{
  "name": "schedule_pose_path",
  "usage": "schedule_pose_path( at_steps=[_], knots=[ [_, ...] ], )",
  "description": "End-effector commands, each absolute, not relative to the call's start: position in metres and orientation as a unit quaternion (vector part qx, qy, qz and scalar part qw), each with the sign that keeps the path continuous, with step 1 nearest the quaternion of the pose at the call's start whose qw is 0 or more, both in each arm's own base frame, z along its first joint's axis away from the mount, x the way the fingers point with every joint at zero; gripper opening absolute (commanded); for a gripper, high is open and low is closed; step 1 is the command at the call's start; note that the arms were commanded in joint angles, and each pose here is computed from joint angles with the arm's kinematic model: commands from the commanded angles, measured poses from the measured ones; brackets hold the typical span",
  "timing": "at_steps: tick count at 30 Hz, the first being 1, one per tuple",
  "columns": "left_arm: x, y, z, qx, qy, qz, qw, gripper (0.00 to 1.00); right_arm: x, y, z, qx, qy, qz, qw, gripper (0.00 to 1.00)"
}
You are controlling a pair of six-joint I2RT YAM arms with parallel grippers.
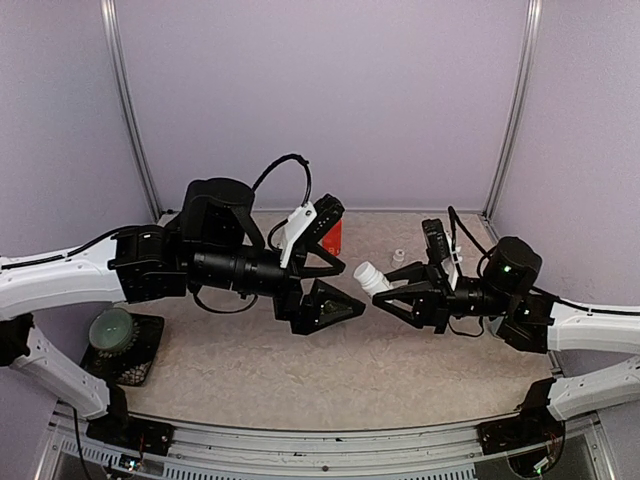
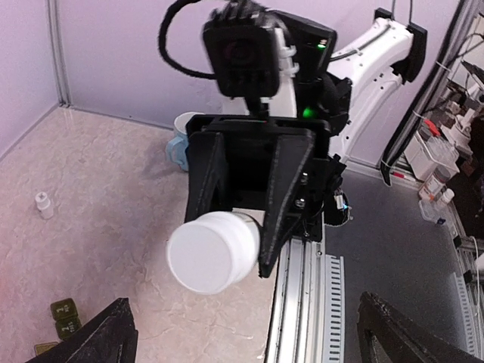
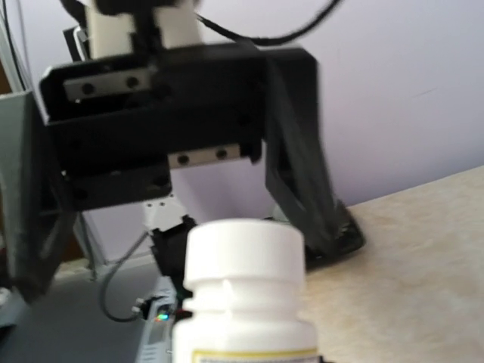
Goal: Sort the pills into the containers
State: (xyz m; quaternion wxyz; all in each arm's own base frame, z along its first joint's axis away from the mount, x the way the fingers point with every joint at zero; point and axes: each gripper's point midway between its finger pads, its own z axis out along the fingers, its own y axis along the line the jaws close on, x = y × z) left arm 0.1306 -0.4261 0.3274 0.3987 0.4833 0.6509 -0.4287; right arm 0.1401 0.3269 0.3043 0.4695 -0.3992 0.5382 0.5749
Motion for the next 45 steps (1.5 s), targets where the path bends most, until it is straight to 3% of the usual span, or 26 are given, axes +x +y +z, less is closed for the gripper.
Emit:
schedule_pose_path(
  at_steps=[1,5,13,18,27,35,45],
  knots=[
    [0.161,-0.434,0.324,0.407,0.709,-0.433,0.379,0.99,0.147,0.326,0.3,-0.428,0.54,0.527,0.497,0.05],
    [0.167,-0.443,0.324,0.394,0.715,-0.454,0.359,0.98,0.151,0.329,0.291,-0.438,0.551,0.505,0.5,0.05],
    [0.169,-0.45,0.306,0.369,0.73,-0.498,0.287,0.81,0.157,0.326,0.278,-0.467,0.557,0.439,0.528,0.05],
    [0.167,-0.449,0.302,0.364,0.729,-0.516,0.263,0.77,0.164,0.323,0.27,-0.477,0.568,0.4,0.538,0.05],
    [0.167,-0.447,0.275,0.361,0.754,-0.502,0.222,0.55,0.167,0.32,0.267,-0.481,0.571,0.383,0.544,0.05],
    [0.176,-0.444,0.268,0.351,0.763,-0.494,0.227,0.61,0.16,0.321,0.274,-0.485,0.557,0.395,0.546,0.04],
    [0.176,-0.445,0.265,0.354,0.759,-0.5,0.222,0.42,0.159,0.325,0.268,-0.492,0.559,0.395,0.537,0.04]
  ],
)
